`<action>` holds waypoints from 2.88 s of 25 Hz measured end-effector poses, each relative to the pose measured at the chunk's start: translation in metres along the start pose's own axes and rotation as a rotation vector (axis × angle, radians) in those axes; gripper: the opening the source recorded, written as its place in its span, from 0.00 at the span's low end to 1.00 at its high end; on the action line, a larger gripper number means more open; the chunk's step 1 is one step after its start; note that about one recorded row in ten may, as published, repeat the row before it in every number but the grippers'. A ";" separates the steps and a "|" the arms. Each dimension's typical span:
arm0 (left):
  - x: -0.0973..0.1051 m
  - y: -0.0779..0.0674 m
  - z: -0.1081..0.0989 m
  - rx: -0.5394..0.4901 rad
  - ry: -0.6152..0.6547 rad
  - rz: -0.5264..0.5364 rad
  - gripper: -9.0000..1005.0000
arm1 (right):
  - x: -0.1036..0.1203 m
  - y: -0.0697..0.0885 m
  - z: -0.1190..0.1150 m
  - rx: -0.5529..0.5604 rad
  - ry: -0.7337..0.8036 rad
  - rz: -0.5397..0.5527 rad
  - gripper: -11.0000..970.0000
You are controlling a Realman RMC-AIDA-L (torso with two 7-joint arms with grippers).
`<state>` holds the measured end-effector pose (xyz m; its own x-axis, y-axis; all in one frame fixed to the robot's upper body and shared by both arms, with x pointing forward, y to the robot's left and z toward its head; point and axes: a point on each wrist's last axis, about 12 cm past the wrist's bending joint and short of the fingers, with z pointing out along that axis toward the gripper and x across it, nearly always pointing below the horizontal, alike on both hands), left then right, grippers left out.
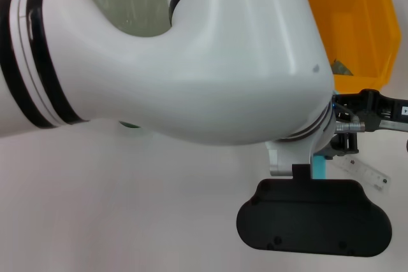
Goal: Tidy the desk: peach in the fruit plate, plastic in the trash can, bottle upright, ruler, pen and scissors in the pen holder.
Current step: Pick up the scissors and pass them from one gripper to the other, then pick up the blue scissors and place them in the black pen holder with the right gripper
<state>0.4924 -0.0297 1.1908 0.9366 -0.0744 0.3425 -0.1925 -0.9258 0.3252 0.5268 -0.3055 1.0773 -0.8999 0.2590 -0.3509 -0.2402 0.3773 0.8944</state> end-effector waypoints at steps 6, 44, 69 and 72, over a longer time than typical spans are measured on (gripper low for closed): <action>0.000 0.001 -0.001 -0.005 0.004 -0.011 0.30 | 0.002 0.000 0.002 -0.008 0.009 0.004 0.08; 0.070 -0.029 -0.066 -0.490 -0.007 -0.500 0.48 | 0.015 -0.009 -0.016 0.013 -0.076 -0.023 0.08; 0.068 -0.299 -0.108 -1.660 -0.141 -1.644 0.48 | -0.003 0.028 -0.042 -0.179 -0.193 -0.308 0.11; 0.036 -0.332 -0.088 -1.729 -0.152 -1.728 0.48 | -0.009 0.038 -0.050 -0.217 -0.238 -0.405 0.11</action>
<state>0.5648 0.3076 1.1724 0.4464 -0.0041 -0.8948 0.5320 0.8053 0.2616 0.5079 -0.3379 1.1289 -0.6172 0.3352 -0.7118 -0.6449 0.3026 0.7018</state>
